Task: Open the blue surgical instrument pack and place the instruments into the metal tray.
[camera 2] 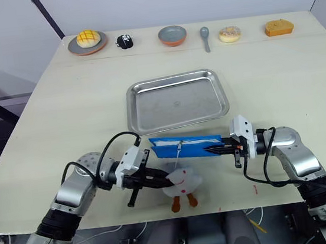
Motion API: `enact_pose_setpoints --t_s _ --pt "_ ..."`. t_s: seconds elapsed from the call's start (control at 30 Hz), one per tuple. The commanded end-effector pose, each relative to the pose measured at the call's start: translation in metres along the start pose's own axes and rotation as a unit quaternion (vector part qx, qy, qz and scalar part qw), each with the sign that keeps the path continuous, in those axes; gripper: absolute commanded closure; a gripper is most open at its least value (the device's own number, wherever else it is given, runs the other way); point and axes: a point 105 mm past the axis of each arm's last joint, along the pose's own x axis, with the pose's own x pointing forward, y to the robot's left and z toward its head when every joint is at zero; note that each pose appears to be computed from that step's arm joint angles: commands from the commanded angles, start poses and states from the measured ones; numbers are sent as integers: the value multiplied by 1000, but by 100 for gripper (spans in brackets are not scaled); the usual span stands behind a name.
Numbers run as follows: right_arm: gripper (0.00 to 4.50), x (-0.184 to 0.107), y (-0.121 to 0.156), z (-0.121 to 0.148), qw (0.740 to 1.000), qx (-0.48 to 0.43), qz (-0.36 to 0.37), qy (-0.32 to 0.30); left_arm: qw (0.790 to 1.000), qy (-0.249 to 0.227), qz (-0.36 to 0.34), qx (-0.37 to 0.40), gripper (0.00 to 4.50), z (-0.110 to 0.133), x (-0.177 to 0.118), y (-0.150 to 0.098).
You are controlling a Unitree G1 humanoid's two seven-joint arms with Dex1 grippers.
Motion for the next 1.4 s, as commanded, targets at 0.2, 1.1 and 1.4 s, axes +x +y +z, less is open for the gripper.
enact_pose_setpoints --t_s 0.2,1.1,1.4 --pt "450 -1 -4 -4 1000 -7 -2 11 999 36 36 -10 440 12 -65 6" --pt "450 -4 -2 -3 1000 -13 -3 0 978 119 149 -88 440 -29 -125 16" --pt "450 -4 1 38 994 -3 13 -112 981 103 132 -99 440 -41 -104 13"
